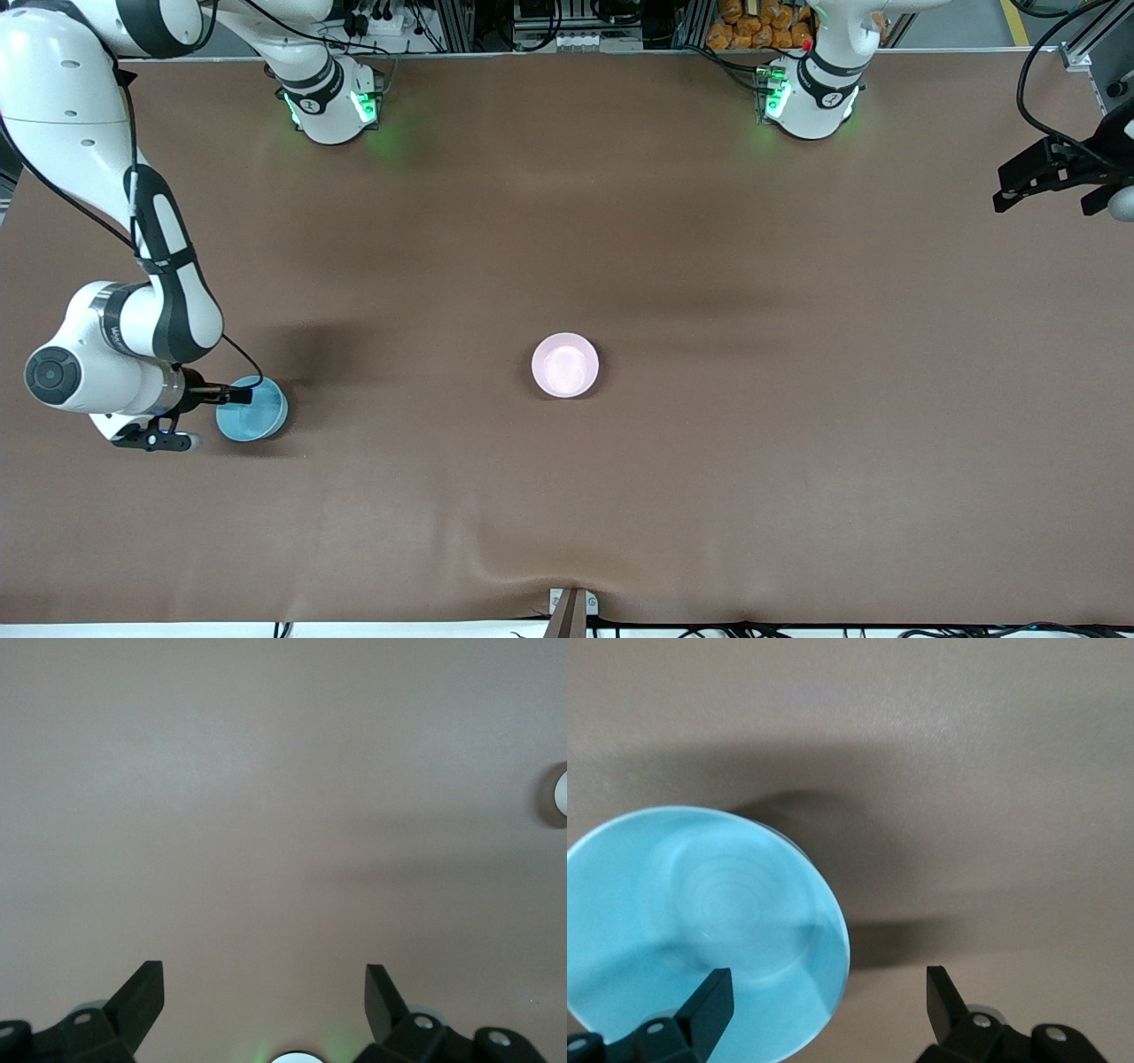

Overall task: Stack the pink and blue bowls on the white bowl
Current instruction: 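Lower the right gripper onto the blue bowl rim and grasp it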

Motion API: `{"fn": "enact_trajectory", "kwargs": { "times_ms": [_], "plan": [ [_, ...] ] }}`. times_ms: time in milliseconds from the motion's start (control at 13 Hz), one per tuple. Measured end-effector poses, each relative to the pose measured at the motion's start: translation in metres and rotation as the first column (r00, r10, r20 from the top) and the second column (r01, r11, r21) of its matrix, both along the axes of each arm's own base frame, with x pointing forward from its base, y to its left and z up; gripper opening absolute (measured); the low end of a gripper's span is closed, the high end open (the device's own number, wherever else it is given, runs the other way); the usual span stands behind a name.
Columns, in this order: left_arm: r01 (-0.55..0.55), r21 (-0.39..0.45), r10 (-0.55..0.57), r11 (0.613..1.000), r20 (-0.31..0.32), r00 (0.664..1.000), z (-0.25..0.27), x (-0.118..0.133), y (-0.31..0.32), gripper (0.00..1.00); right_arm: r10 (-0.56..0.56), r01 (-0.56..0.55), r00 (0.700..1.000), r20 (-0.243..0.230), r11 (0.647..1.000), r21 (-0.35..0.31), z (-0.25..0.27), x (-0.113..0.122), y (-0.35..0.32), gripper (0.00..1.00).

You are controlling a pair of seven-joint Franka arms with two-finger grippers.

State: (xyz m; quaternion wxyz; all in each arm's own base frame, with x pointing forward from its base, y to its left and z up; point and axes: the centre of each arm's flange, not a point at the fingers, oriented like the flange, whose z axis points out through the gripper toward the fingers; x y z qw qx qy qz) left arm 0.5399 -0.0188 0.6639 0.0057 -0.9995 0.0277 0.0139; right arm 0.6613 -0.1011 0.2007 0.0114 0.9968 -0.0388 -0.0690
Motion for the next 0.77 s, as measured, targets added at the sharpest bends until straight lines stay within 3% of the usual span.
{"fn": "enact_trajectory", "kwargs": {
  "times_ms": [77,538,615,769],
  "plan": [
    [0.000,0.000,0.000,1.000,-0.001,1.000,-0.0006,0.0001,-0.0003,1.00,0.000,0.000,1.000,-0.002,1.000,0.000,-0.0014,-0.0010,0.0001,0.90],
    [0.001,0.000,-0.001,1.000,-0.010,1.000,-0.0059,0.0013,-0.0005,1.00,0.000,0.000,1.000,-0.003,1.000,0.000,-0.0018,-0.0015,-0.0001,0.17],
    [0.002,0.000,-0.002,1.000,-0.011,1.000,-0.0063,0.0015,-0.0011,1.00,0.002,-0.002,1.000,-0.002,1.000,0.002,-0.0003,-0.0010,0.0009,0.08],
    [0.007,0.000,-0.007,1.000,-0.014,1.000,-0.0079,0.0023,-0.0039,1.00,0.008,-0.008,1.000,0.001,1.000,0.004,0.0052,-0.0003,0.0023,0.06]
  ]
}}
